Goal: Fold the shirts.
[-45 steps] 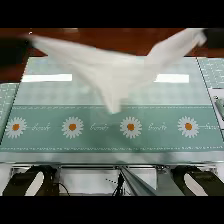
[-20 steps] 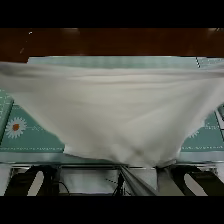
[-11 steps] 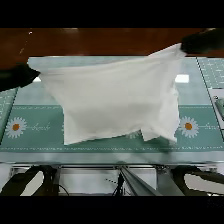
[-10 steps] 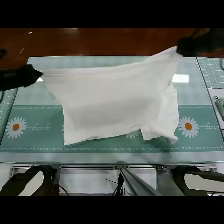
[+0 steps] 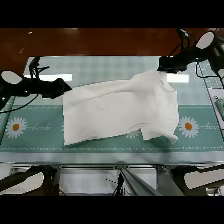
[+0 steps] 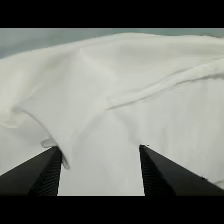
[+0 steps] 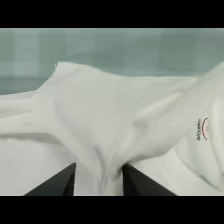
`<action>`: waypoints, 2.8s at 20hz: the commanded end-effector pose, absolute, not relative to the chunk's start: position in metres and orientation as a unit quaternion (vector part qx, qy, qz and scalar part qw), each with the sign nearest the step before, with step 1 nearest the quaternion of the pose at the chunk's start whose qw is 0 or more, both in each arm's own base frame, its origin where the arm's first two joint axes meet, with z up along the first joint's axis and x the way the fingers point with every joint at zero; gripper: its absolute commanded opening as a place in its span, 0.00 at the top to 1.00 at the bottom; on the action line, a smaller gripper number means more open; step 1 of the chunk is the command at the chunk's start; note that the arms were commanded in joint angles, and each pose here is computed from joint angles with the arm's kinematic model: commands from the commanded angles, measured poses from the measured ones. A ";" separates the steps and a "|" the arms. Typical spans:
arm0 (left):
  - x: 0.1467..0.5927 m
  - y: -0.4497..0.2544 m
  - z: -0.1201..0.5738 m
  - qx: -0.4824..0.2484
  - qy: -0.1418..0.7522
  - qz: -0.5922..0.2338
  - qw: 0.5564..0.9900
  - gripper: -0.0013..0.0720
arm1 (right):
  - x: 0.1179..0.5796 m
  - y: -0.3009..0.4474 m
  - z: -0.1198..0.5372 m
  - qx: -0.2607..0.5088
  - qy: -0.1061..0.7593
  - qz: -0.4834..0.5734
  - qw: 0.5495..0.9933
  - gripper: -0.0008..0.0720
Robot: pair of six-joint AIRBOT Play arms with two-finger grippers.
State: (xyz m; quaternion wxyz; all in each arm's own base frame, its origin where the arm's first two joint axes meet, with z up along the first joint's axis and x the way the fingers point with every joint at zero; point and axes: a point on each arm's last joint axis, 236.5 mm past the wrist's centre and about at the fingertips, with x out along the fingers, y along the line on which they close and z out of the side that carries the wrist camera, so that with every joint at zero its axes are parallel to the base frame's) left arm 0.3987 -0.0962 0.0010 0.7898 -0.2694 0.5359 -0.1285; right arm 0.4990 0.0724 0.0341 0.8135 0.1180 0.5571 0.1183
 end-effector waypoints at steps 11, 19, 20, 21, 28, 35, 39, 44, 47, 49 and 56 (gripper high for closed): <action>0.229 -0.005 -0.036 -0.277 0.691 -0.048 0.666 0.22 | 0.394 -0.092 0.089 0.122 0.582 0.007 0.804 0.47; 0.175 -0.048 -0.086 -0.335 0.717 -0.087 0.605 0.22 | 0.353 -0.060 0.029 0.200 0.616 0.059 0.760 0.47; 0.175 -0.052 -0.087 -0.345 0.717 -0.090 0.599 0.22 | 0.352 -0.060 0.026 0.200 0.618 0.058 0.758 0.47; 0.176 -0.055 -0.088 -0.354 0.718 -0.092 0.592 0.22 | 0.352 -0.060 0.024 0.200 0.618 0.058 0.759 0.47; 0.202 -0.083 -0.092 -0.437 0.692 -0.131 0.559 0.22 | 0.355 -0.061 0.025 0.196 0.613 0.057 0.763 0.47; 0.187 -0.119 -0.125 -0.380 0.745 -0.153 0.527 0.28 | 0.349 -0.058 0.024 0.200 0.622 0.062 0.755 0.47; 0.191 -0.123 -0.126 -0.367 0.751 -0.158 0.525 0.85 | 0.343 -0.055 0.024 0.201 0.631 0.067 0.746 0.47; 0.191 -0.126 -0.116 -0.354 0.748 -0.198 0.525 0.94 | 0.331 -0.087 0.018 0.201 0.640 0.024 0.741 0.46; 0.190 -0.127 -0.114 -0.343 0.744 -0.217 0.531 0.94 | 0.305 -0.098 0.000 0.251 0.658 0.003 0.710 0.35; 0.190 -0.127 -0.114 -0.342 0.743 -0.218 0.532 0.94 | 0.289 -0.091 -0.021 0.269 0.674 0.002 0.688 0.32; 0.191 -0.127 -0.114 -0.341 0.743 -0.219 0.533 0.94 | 0.280 -0.055 -0.079 0.342 0.655 0.003 0.674 0.32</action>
